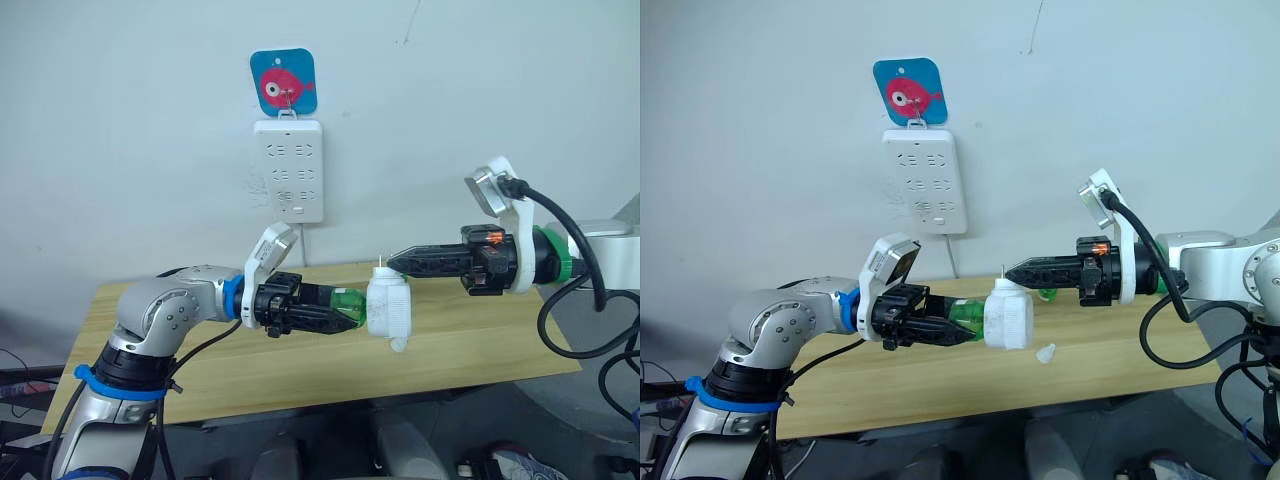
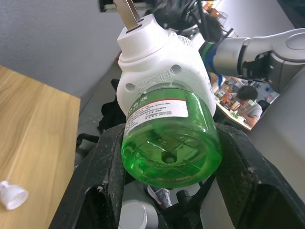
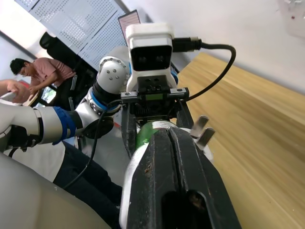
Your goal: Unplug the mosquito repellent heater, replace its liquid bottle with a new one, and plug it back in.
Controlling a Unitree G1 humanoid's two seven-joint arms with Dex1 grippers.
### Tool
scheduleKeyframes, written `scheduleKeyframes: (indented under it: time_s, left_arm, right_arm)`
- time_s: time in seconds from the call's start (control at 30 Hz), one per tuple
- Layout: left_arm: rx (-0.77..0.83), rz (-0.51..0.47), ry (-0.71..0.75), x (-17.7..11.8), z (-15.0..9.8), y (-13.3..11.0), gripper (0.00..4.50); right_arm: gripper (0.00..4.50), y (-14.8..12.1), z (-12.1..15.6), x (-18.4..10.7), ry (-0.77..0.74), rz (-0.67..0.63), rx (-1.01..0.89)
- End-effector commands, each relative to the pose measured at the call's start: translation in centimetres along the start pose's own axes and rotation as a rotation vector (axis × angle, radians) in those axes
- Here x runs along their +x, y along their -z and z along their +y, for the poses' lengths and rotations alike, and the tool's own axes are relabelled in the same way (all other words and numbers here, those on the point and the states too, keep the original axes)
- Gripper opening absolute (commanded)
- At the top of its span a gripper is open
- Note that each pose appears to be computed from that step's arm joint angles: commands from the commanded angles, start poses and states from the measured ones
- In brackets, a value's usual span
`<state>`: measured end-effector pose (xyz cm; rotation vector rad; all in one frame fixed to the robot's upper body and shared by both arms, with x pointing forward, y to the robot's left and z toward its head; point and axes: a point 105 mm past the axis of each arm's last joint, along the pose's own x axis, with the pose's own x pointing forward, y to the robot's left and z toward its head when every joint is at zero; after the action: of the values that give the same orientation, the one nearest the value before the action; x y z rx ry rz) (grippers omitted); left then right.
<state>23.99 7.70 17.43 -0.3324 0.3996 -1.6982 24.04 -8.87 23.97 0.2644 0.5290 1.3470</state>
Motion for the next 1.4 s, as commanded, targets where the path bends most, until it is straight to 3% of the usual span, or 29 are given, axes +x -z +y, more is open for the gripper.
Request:
scheduleKeyframes:
  time_s: [0.03,1.4]
  left_arm:
    - [0.046,-0.014,0.043,0.5,-1.0,-1.0,2.26]
    - [0.071,-0.024,0.093,1.4,-2.1,-1.9,2.26]
  right_arm:
    - [0.00,-0.4,0.8,0.2,-0.032,0.006,-0.027]
    - [0.00,1.9,-1.7,0.5,0.052,0.089,0.076]
